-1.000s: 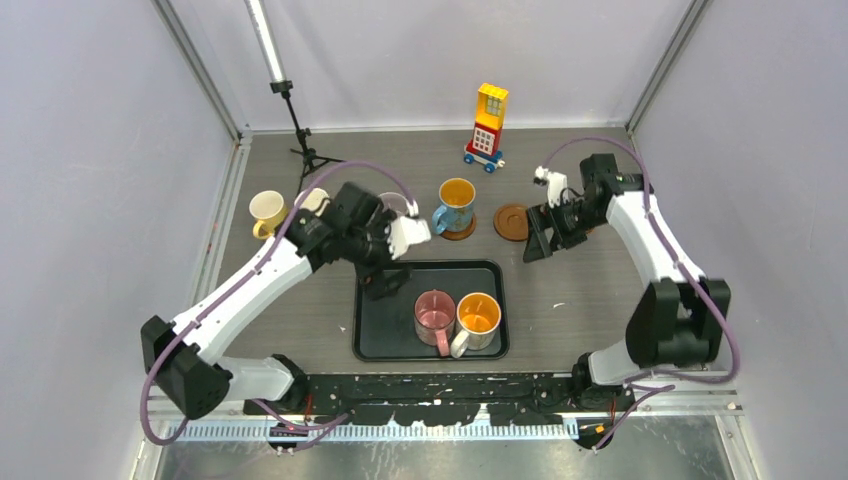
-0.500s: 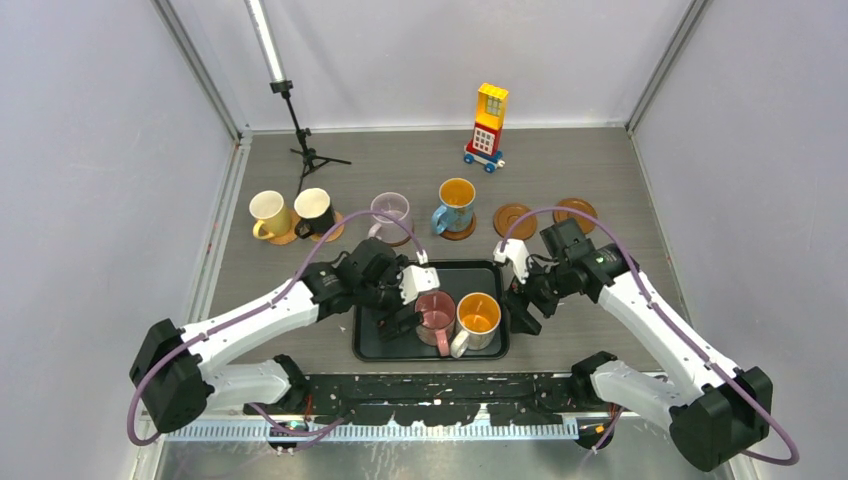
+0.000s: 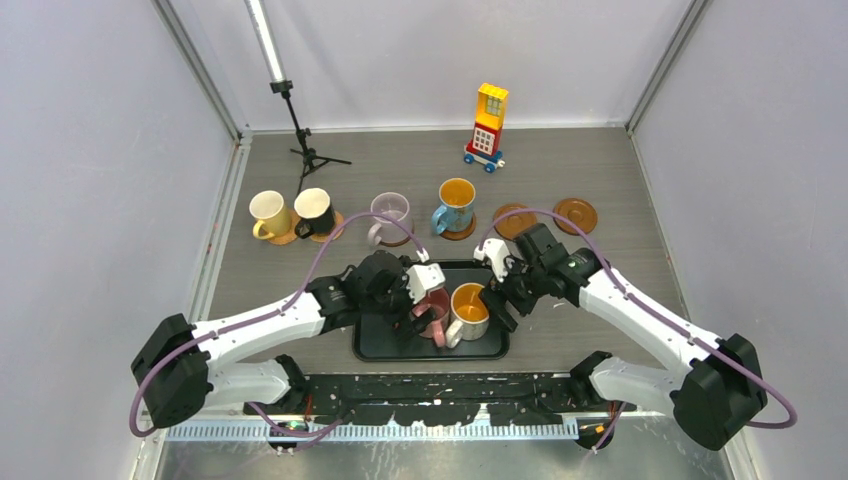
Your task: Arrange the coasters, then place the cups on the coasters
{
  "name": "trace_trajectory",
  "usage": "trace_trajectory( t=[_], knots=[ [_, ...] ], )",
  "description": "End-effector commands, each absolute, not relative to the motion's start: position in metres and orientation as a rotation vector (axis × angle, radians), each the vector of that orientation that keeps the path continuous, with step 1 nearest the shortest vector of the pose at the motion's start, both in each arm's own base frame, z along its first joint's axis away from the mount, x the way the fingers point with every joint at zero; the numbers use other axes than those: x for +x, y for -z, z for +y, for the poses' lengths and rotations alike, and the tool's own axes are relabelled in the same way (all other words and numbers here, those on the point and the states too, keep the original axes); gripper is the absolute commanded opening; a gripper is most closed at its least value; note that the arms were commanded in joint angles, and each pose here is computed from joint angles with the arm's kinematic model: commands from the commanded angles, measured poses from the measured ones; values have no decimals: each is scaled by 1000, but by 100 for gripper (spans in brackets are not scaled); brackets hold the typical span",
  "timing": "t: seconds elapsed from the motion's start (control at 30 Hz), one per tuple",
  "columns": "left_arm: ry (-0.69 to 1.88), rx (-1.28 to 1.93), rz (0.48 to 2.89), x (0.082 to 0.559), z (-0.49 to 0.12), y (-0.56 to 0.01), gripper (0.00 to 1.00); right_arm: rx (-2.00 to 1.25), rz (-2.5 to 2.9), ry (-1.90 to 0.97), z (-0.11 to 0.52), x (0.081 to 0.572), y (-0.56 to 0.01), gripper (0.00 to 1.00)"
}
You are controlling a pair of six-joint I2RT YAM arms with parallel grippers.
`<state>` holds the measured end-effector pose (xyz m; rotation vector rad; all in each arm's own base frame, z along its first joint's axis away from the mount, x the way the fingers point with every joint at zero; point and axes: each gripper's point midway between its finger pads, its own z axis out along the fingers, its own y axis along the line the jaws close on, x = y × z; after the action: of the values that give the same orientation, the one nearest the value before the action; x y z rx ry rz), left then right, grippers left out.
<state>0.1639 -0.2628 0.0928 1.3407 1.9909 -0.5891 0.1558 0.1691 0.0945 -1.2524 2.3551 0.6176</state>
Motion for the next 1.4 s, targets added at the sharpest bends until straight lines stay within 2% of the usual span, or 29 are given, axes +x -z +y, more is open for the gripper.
trace_trajectory(
  t=[0.0, 0.3, 0.67, 0.9, 1.07, 1.23, 1.37],
  knots=[
    [533, 1172, 1945, 192, -274, -109, 100, -1100, 2305, -523, 180, 194, -102, 87],
    [468, 1163, 1921, 201, -263, -108, 100, -1046, 2274, -375, 171, 234, -104, 87],
    [411, 1132, 1923, 212, -254, -114, 100, -736, 2386, -355, 151, 288, -111, 86],
    [402, 988, 2018, 228, -226, -124, 100, -649, 2480, -569, 155, 227, -166, 86],
    [450, 964, 2012, 221, -226, -127, 100, -699, 2691, -638, 167, 182, -161, 86],
    [470, 1046, 1963, 213, -227, -127, 100, -771, 2703, -676, 176, 167, -166, 86],
    [545, 1092, 1899, 191, -222, -151, 100, -779, 2686, -646, 177, 171, -170, 85]
  ],
)
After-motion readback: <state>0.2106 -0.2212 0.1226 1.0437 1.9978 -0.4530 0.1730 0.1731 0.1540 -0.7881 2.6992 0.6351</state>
